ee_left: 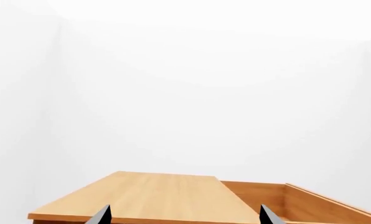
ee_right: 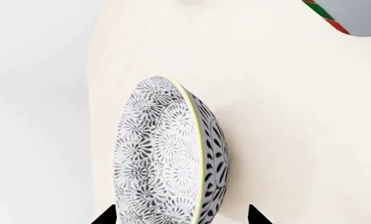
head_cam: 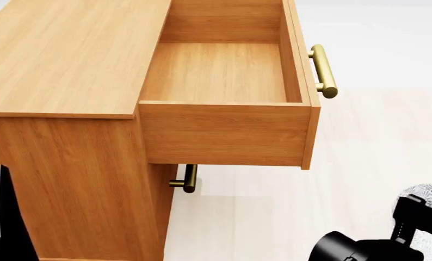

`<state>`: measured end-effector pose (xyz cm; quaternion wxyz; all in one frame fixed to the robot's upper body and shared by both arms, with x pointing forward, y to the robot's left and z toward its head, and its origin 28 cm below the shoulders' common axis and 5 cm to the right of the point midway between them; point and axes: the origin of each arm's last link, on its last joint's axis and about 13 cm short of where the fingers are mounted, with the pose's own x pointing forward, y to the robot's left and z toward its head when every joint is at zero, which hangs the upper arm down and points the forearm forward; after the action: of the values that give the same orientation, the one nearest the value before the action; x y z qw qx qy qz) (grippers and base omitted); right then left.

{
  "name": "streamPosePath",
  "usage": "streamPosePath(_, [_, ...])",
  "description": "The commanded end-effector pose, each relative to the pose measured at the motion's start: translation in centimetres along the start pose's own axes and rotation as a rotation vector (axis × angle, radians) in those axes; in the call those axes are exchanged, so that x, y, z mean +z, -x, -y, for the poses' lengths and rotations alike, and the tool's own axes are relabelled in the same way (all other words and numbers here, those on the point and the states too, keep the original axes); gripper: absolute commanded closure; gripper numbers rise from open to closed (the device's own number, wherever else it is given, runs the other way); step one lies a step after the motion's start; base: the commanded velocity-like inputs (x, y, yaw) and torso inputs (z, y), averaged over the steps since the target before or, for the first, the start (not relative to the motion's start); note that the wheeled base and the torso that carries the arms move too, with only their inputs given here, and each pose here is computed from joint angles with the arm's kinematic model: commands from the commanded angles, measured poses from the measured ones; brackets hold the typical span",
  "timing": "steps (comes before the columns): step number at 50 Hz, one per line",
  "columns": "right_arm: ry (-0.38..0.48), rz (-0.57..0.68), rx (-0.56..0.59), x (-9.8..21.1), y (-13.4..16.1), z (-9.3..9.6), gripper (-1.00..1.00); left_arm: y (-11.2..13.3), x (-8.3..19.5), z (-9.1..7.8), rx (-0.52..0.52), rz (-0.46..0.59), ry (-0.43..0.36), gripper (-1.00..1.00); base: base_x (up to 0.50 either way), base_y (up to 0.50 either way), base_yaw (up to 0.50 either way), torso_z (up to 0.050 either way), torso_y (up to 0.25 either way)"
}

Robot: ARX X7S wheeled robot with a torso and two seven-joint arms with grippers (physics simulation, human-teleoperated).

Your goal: Put the bowl on top of the cabinet.

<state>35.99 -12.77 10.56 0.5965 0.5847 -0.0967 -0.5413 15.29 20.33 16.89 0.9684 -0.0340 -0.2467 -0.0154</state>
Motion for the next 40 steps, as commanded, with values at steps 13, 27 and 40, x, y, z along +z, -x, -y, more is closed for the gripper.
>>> streamPosePath(13, [-0.034,0.054,-0.045,1.4,-2.4,0.7,-1.0,0.0,-0.2,0.2,-0.011,-0.013,-0.004,-1.0,0.0,0.0,0.0,0.0,0.0])
streamPosePath(27, [-0.024,0.07,-0.108,1.4,-4.5,2.5,-1.0,0.0,-0.2,0.1,-0.009,-0.014,-0.006,-1.0,0.0,0.0,0.0,0.0,0.0])
streamPosePath(40, [-0.001,0.041,-0.135,0.9,-5.3,3.7,1.0,0.0,-0.5,0.2,-0.012,-0.017,-0.005,-1.0,0.0,0.0,0.0,0.0,0.0])
